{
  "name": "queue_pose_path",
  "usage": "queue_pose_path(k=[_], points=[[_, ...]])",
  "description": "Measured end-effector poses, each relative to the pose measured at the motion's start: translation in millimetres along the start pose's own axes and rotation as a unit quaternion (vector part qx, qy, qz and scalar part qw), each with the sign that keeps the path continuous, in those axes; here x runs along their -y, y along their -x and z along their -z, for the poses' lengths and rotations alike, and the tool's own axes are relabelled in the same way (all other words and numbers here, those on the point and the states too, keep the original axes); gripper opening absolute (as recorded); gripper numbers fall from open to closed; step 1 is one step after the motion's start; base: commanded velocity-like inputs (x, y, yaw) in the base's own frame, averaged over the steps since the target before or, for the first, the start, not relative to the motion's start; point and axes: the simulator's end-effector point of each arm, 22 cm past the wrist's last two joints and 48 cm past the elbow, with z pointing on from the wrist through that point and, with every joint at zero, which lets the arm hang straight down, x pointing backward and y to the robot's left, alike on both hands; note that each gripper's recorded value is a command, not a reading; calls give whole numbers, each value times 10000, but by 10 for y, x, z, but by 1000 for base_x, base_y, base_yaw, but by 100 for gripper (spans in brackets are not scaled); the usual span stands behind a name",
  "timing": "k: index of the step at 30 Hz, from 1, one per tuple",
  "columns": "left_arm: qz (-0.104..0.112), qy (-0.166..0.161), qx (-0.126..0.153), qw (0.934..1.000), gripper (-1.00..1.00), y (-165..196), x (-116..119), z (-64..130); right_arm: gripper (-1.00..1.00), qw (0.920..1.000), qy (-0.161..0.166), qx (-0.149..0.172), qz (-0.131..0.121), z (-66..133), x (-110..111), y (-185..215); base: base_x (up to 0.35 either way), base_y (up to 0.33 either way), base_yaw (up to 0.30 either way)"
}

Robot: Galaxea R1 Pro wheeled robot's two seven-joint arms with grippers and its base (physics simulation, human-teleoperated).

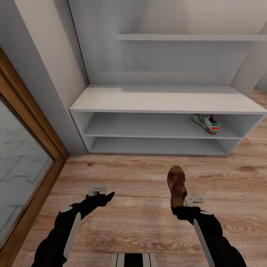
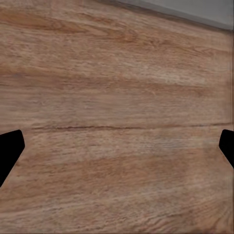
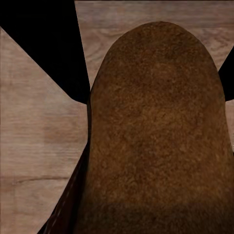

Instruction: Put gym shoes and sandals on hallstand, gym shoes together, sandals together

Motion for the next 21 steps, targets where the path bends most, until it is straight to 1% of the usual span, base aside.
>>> queue_pose_path(k=[2,5,8,9,11,13,15,18,19,21], points=[[-47,-21,96,9999,100,-36,15,27,-100,9998,92,-147,-33,-1,-104,-61,0,0,0],[-108,-27,241,9996,100,-72,26,89,-100,9984,213,-517,13,8,-267,-200,0,0,0],[-132,-64,287,9995,100,-83,45,116,-100,9980,296,-559,84,20,-398,-119,0,0,0],[-139,-182,306,9993,100,-85,91,131,-100,9982,387,-450,109,34,-502,67,0,0,0],[-147,-425,310,9985,100,-98,186,150,-100,9987,411,-251,171,47,-571,378,0,0,0],[-176,-603,340,9974,100,-99,258,171,-100,9984,486,-215,200,0,-676,645,0,0,0],[-212,-652,414,9968,100,-104,277,192,-100,9981,534,-216,231,-62,-769,868,0,0,0],[-246,-673,487,9962,100,-139,290,228,-100,9978,566,-218,265,-132,-836,1143,0,0,0],[-254,-676,504,9961,100,-137,293,236,-100,9978,568,-202,271,-138,-844,1208,0,0,0],[-281,-687,562,9957,100,-120,305,263,-100,9978,583,-80,292,-119,-873,1503,0,0,0]])
